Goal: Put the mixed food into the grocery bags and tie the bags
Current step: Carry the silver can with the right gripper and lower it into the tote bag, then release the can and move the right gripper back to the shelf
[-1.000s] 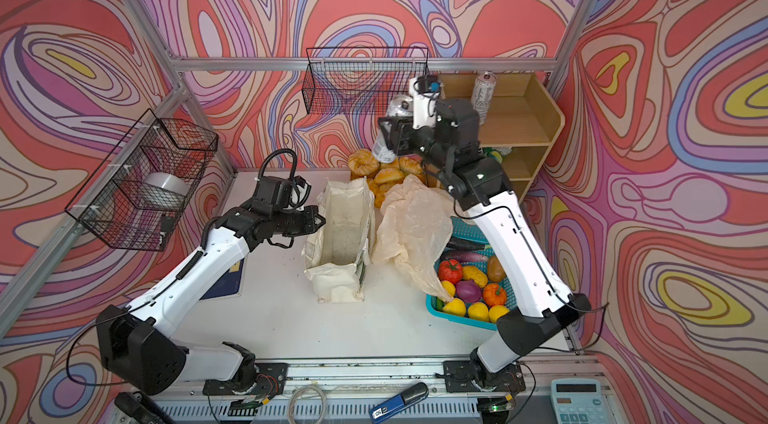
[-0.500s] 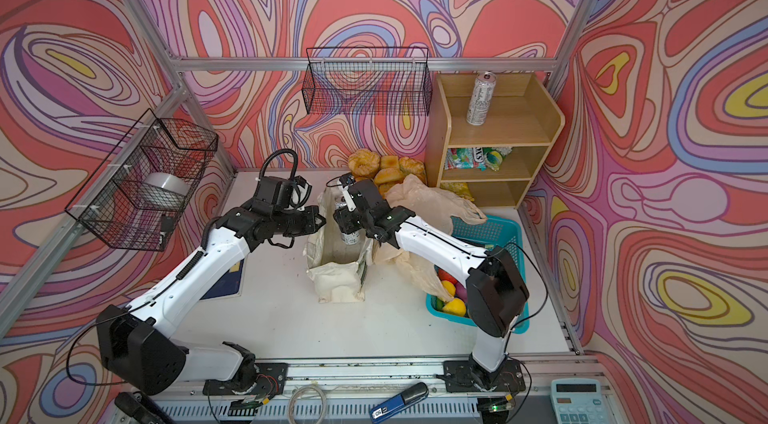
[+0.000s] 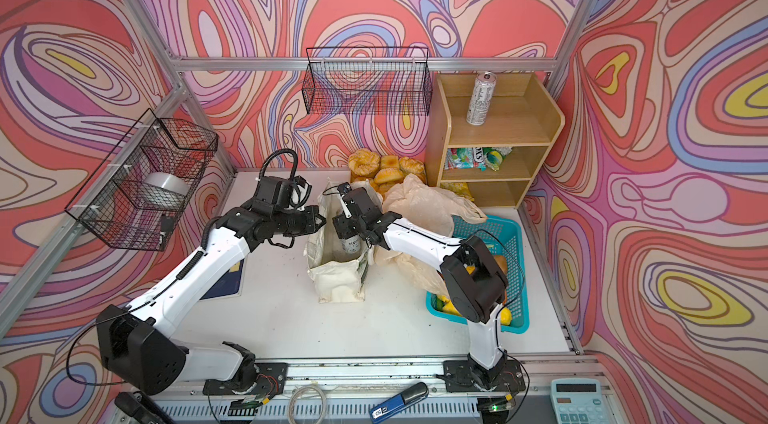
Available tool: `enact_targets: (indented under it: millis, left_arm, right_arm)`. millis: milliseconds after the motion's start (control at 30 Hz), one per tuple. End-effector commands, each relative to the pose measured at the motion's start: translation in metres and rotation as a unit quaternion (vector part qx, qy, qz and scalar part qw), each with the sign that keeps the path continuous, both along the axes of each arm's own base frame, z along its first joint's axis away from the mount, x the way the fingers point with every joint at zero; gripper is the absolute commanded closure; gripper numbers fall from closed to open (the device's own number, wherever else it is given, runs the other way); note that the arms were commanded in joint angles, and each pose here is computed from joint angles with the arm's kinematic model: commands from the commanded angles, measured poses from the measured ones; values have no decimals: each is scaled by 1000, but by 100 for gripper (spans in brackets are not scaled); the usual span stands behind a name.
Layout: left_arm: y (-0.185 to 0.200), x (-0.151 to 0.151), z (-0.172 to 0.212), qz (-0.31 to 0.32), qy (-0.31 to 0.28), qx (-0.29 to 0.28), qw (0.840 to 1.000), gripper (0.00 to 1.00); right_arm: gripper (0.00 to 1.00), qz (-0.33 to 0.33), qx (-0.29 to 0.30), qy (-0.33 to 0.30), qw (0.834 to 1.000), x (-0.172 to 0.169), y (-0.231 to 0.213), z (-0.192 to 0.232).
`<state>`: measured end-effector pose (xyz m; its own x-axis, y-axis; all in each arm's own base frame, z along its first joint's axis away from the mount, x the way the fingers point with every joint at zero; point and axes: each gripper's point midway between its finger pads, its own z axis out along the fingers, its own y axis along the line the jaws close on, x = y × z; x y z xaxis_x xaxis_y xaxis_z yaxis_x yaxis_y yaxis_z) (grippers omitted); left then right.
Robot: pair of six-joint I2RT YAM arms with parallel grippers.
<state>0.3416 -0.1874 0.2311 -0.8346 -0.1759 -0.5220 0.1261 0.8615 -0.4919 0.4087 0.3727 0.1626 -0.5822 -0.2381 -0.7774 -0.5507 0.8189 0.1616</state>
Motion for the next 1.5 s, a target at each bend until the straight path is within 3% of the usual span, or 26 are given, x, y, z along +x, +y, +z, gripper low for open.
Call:
enact_targets:
  millis: [0,133,267,400,500,633,767,900,967,1467]
  left_arm:
    - [0,-4,5,2,-7,-5,1000,100]
    - [1,-4,4,4,-6,-3,1000,100]
    - [3,-4,1,8,-3,2,1000,100]
    - [2,-4,-2,8,-1,0,1000,100]
    - [1,-4,-3,8,1,-3,1000,100]
    - [0,-4,-3,6,0,-6,1000,100]
    - [-2,-3,0,3,-3,-11,1000,100]
    - [-4,-2,3,-1,-6,-13,1000,100]
    - [-4,-1,5,-2,-10,-13,1000,100]
    - [-6,-3,7,-6,-11,-20,1000,100]
  right_arm:
    - [25,-4,20,-21,1000,8,6,27]
    - [24,2,22,-20,1000,4,5,44]
    - [28,-2,57,-52,997,-4,-9,112]
    - [32,-43,107,-76,990,-7,-58,186]
    - [36,-110,147,-66,981,2,-123,212]
    - [44,-222,201,-34,953,9,-223,208]
    - [54,-329,248,4,911,12,-314,179]
    - [59,-402,291,21,868,22,-373,148]
    - [60,-414,313,29,854,34,-386,136]
    - [61,-441,342,27,829,122,-413,90]
